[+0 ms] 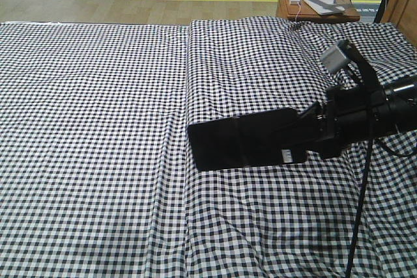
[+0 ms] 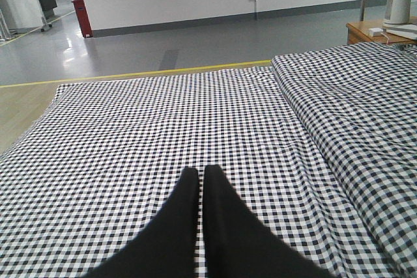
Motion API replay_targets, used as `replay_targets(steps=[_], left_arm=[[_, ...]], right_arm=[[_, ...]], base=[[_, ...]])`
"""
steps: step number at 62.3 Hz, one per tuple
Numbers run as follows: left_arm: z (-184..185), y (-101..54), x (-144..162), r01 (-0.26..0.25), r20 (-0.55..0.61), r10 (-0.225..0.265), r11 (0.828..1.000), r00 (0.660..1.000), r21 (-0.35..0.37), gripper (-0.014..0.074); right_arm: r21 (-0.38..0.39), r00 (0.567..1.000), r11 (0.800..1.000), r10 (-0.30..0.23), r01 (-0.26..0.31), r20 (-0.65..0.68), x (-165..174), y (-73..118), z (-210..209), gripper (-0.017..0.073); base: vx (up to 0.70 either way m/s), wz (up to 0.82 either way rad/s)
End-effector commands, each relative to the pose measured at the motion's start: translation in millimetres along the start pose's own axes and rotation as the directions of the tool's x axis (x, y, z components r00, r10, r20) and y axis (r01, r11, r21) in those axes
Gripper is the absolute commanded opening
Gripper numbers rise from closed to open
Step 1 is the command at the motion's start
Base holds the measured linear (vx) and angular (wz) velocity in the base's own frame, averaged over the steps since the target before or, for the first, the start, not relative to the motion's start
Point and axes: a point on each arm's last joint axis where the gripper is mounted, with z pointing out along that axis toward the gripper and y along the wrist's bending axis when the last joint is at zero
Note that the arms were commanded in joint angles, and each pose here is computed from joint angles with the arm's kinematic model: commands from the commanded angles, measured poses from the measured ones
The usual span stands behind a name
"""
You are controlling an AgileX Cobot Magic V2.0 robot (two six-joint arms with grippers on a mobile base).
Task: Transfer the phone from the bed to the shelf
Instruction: 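Lift the phone with the right gripper up off the bed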
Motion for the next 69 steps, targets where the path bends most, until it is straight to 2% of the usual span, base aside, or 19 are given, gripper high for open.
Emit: replay_targets(steps=[1, 15, 19, 33, 53, 69], left_arm=[[-3, 1.6, -14, 0.015, 0.107, -0.014, 1.000, 0.994, -0.009, 0.0001], [-3, 1.6, -14, 0.015, 0.107, -0.014, 1.000, 0.994, -0.009, 0.0001], [-3, 1.6, -14, 0.015, 0.107, -0.014, 1.000, 0.994, -0.009, 0.0001], [-3, 1.6, -14, 0.015, 0.107, -0.014, 1.000, 0.994, -0.009, 0.0001], [-3, 1.6, -14, 0.015, 0.107, -0.014, 1.000, 0.994, -0.009, 0.0001], [-3, 1.6, -14, 0.015, 0.107, -0.014, 1.000, 0.994, -0.009, 0.0001]], right_arm=[[-0.124, 0.996, 0.991, -0.048, 0.057, 0.077, -19, 39.4, -7, -0.0003], [-0.198, 0.991, 0.972, -0.115, 0.126, 0.066, -25, 82.3, -1, -0.0003], [-0.217, 0.991, 0.968, -0.112, 0.125, 0.069, -19, 89.3, 1, -0.0003], [-0.256, 0.991, 0.960, -0.090, 0.112, 0.098, 12, 102.7, 3, -0.0002], [-0.249, 0.979, 0.955, -0.124, 0.162, 0.162, 10, 118.3, -9, -0.0002], [-0.245, 0.977, 0.954, -0.132, 0.171, 0.168, 10, 121.2, -11, -0.0002]], base=[[0.00, 0.00], [0.00, 0.00], [0.00, 0.00], [0.00, 0.00], [0.00, 0.00], [0.00, 0.00]])
